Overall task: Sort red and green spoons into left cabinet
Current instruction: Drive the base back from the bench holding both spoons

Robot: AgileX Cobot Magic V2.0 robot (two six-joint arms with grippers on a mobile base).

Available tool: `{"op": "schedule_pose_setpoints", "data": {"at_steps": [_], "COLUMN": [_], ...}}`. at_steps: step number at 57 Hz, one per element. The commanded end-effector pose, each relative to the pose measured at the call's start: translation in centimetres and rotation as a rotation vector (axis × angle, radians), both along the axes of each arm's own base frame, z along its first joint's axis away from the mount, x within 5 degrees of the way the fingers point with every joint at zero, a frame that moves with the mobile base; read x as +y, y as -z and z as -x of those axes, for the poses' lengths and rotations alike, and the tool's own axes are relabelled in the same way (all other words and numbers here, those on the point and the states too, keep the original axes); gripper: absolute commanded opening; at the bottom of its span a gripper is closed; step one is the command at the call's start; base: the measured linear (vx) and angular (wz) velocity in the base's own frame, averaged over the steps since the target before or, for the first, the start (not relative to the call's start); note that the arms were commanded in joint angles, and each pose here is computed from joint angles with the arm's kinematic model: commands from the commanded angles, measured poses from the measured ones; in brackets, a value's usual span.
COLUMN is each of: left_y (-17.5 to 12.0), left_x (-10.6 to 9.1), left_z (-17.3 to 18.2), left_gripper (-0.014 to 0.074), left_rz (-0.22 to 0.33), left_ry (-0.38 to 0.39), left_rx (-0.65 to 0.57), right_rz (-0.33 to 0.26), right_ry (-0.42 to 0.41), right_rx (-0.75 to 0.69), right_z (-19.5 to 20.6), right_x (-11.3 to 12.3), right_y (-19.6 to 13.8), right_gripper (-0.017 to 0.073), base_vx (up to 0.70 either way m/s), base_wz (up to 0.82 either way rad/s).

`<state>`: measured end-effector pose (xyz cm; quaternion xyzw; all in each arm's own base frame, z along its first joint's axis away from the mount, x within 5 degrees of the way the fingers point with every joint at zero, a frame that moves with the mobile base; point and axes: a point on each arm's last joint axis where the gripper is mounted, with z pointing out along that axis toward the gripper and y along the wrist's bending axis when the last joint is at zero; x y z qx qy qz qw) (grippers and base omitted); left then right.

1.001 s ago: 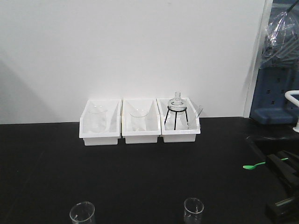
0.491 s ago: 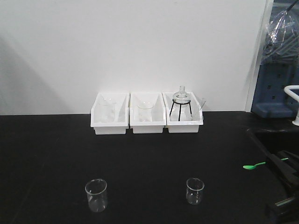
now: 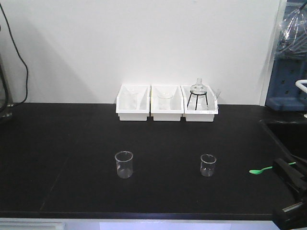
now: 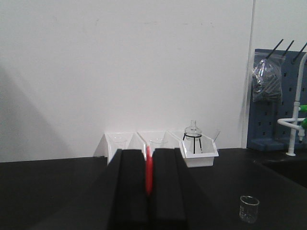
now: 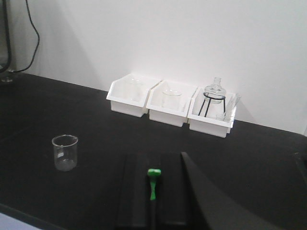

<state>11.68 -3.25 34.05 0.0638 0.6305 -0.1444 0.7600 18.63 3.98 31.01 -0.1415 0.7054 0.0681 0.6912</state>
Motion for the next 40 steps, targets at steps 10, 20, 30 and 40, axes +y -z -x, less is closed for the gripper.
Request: {"op": "schedule_pose_setpoints", "data": {"at_steps": [10,20,30,40], "left_y": [-1.65,-1.65,-1.65,-1.64], "left_x": [-0.11,-0.11,-0.11,-0.11], "left_z": [0.39,0.39,0.39,0.39], "left_gripper": [-0.0006,-0.0006,-0.0006,-0.0006], "left_rz": [0.033,0.033,0.033,0.032], "left_ry": [0.024,0.024,0.024,0.023], "left_rx": [-0.098,-0.097,-0.097,-0.097], "right_rz": [-0.027,-0.027,-0.027,-0.027], "right_ry": [-0.03,-0.03,-0.03,-0.029], "right_rx": [-0.095,-0.095,-0.095,-0.094], "right_z": [0.2,0.2,0.2,0.19], "right_x": [0.22,0.22,0.22,0.22], "right_y": [-1.68,-1.68,-1.68,-1.67], "right_gripper": [0.0022,0.0022,0.0022,0.0022], "base_vx": [-0.29,-0.24,-0.18,-0.12], "base_wz": [0.17,0.2,0.37,0.6]}}
